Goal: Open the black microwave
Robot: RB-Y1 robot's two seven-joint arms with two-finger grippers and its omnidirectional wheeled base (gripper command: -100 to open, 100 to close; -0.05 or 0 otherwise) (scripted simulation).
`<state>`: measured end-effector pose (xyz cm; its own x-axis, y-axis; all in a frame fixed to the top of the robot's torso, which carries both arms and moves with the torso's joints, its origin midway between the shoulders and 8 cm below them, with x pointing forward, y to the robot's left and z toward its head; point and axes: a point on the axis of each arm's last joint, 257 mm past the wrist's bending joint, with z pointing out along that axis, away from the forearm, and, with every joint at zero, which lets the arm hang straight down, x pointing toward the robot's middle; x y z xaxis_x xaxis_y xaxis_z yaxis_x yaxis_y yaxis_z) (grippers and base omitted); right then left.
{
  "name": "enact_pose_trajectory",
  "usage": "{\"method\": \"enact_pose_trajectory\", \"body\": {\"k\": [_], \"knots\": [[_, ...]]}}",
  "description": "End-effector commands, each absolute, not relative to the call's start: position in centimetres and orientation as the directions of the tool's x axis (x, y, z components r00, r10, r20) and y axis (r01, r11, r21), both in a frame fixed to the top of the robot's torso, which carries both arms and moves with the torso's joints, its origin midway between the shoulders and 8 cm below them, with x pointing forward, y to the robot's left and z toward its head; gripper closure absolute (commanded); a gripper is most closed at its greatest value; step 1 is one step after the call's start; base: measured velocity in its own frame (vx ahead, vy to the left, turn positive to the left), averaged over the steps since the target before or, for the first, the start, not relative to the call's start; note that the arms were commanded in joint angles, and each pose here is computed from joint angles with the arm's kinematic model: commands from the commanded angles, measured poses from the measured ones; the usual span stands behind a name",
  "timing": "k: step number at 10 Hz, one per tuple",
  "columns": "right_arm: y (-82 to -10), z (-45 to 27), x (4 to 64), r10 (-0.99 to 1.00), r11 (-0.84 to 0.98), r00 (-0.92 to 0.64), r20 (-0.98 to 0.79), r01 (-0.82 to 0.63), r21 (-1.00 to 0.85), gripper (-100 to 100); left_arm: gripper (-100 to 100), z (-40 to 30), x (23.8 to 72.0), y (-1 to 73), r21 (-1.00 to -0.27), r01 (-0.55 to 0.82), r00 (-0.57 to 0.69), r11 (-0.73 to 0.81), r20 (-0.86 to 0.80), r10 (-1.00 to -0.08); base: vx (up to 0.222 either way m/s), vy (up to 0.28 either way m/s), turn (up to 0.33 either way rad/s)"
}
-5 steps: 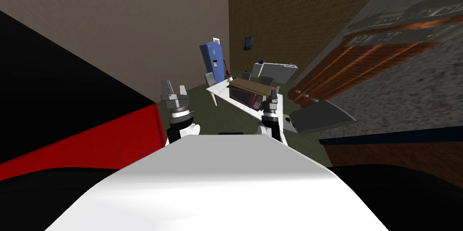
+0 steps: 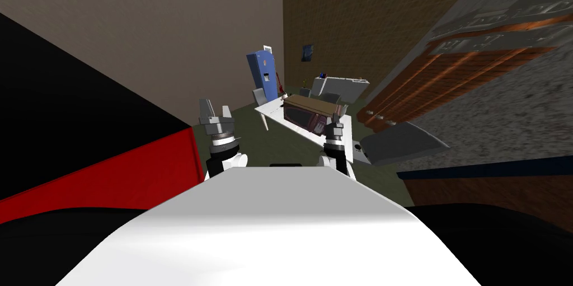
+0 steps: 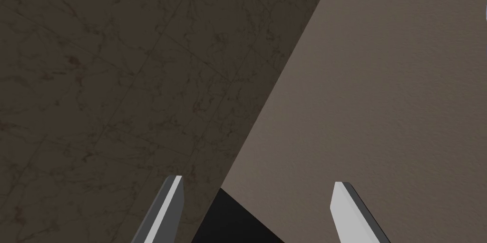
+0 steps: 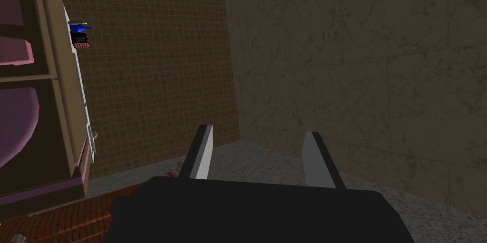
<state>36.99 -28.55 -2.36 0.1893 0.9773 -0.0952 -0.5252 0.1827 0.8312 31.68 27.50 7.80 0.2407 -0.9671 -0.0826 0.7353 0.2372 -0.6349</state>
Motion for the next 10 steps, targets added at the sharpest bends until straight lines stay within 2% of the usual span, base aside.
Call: {"method": "enact_pose_trajectory", "body": {"k": [1, 4, 5, 10], "knots": [[-28.5, -2.4, 37.0, 0.977, 0.183, 0.189, -0.095, -0.525, 0.831, 0, 0, 7.8, 31.7, 27.5, -0.635, 0.735, 0.241, 0.237, -0.083, -0.967, 0.0, 0.0, 0.0], [-28.5, -2.4, 37.0, 0.977, 0.183, 0.189, -0.095, -0.525, 0.831, 0, 0, 7.8, 31.7, 27.5, -0.635, 0.735, 0.241, 0.237, -0.083, -0.967, 0.0, 0.0, 0.0], [-28.5, -2.6, 37.0, 0.973, 0.22, 0.181, -0.146, -0.512, 0.83, -100, 0, 7.8, 31.7, 27.5, -0.635, 0.735, 0.241, 0.237, -0.083, -0.967, 0.019, 0.009, -0.013], [-30.0, -4.3, 36.6, 0.912, 0.411, 0.197, -0.361, -0.421, 0.809, -100, 0, 7.8, 31.7, 27.5, -0.635, 0.735, 0.241, 0.237, -0.083, -0.967, 0.053, 0.04, -0.028]]}}
